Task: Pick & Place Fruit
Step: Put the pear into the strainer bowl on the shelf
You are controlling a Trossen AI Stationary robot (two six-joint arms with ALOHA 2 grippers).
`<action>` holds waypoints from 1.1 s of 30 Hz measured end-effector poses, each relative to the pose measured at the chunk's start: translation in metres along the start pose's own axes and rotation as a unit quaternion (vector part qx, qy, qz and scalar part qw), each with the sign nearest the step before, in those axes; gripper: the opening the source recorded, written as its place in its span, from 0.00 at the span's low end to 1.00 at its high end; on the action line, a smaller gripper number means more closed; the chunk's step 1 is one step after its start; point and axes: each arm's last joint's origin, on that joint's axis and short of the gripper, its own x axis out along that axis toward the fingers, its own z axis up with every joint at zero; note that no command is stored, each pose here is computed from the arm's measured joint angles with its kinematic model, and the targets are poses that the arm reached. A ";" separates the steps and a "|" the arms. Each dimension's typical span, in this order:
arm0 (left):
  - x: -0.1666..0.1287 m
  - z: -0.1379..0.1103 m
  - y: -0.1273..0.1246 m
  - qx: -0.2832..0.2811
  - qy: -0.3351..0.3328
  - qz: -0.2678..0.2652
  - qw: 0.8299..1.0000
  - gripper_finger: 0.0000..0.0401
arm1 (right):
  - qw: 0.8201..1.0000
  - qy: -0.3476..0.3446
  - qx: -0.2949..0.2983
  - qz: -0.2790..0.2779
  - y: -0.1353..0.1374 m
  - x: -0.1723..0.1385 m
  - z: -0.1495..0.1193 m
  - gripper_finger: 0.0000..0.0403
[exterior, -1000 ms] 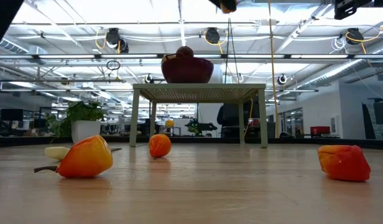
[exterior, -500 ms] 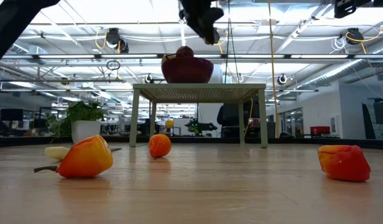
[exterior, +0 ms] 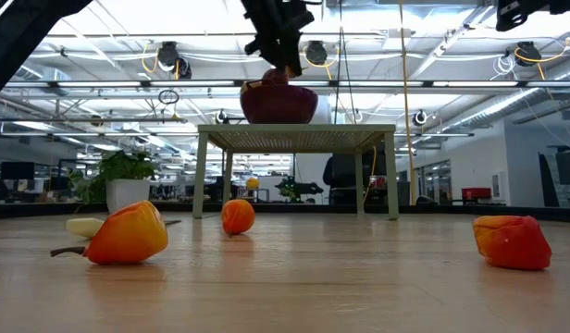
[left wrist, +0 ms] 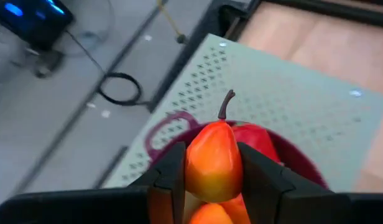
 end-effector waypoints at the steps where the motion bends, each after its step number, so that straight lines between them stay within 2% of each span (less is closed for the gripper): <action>1: -0.001 -0.001 0.002 -0.013 0.004 -0.015 1.000 0.28 | 1.000 0.001 0.000 -0.008 0.000 0.000 0.000 0.00; 4: -0.004 -0.005 0.010 -0.044 0.028 -0.044 0.998 0.28 | 1.000 0.003 0.000 -0.018 -0.001 0.000 0.000 0.00; 10: -0.005 -0.006 0.016 -0.068 0.036 -0.062 0.995 0.28 | 1.000 0.003 0.001 -0.015 -0.001 0.000 0.000 0.00; 22: -0.006 -0.007 0.015 -0.065 0.042 -0.074 0.994 0.28 | 1.000 0.002 0.001 -0.014 -0.001 0.000 0.000 0.00; 29: -0.001 -0.018 0.010 -0.064 0.087 -0.073 0.991 0.28 | 1.000 0.002 0.000 -0.014 -0.001 0.000 0.000 0.00; 33: -0.001 -0.018 0.009 -0.063 0.089 -0.066 0.992 0.28 | 1.000 0.002 0.001 -0.014 -0.001 0.000 0.000 0.00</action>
